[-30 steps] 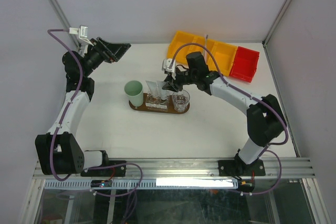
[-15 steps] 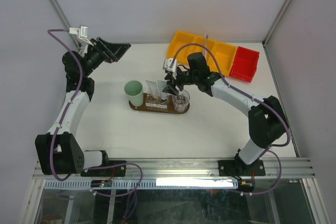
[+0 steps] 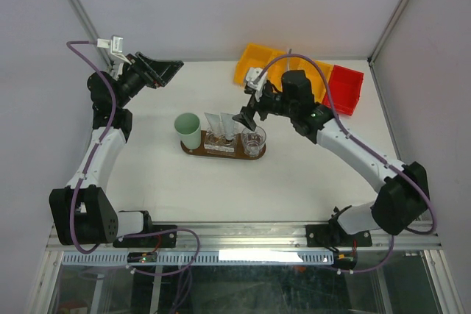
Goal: Prepare toiletry sets of a toothbrush and toothpaste on the tray
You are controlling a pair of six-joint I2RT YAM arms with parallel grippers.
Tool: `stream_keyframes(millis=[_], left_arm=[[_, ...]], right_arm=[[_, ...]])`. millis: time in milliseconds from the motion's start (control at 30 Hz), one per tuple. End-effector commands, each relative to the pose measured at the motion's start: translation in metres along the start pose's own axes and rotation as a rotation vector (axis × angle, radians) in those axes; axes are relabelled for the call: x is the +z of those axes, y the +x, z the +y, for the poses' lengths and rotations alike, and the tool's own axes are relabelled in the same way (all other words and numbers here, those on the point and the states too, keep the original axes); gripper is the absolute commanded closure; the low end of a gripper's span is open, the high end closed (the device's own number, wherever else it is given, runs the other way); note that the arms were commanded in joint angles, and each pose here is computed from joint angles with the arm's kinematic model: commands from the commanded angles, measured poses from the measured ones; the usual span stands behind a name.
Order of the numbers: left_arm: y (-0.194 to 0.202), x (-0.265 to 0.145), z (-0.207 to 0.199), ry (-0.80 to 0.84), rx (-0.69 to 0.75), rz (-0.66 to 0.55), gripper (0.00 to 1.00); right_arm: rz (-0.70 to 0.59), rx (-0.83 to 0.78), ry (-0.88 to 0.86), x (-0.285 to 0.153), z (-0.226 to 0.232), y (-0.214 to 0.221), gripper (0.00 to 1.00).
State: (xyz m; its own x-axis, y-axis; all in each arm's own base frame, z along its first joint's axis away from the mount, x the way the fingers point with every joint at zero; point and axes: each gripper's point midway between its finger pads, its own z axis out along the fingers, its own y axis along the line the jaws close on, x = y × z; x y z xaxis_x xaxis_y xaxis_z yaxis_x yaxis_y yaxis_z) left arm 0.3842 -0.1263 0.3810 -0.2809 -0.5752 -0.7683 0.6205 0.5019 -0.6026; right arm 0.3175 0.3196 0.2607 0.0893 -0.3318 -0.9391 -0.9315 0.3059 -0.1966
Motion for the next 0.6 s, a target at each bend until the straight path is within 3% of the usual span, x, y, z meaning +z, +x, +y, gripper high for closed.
stream_keyframes(millis=[0, 167, 367, 567], left_arm=[[-0.009, -0.001, -0.005, 0.026, 0.033, -0.022, 0.01], [-0.008, 0.0, 0.001, 0.003, 0.02, -0.02, 0.01], [-0.008, 0.0, 0.004, -0.012, 0.017, -0.019, 0.01], [-0.007, 0.001, 0.009, -0.023, 0.014, -0.015, 0.01]], right_arm=[[-0.039, 0.163, 0.348, -0.04, -0.043, -0.023, 0.0], [-0.024, 0.543, 0.809, -0.1, -0.101, 0.017, 0.0], [-0.043, 0.723, 0.988, -0.133, -0.155, 0.062, 0.01], [-0.011, 0.799, 1.106, -0.118, -0.217, 0.092, 0.14]])
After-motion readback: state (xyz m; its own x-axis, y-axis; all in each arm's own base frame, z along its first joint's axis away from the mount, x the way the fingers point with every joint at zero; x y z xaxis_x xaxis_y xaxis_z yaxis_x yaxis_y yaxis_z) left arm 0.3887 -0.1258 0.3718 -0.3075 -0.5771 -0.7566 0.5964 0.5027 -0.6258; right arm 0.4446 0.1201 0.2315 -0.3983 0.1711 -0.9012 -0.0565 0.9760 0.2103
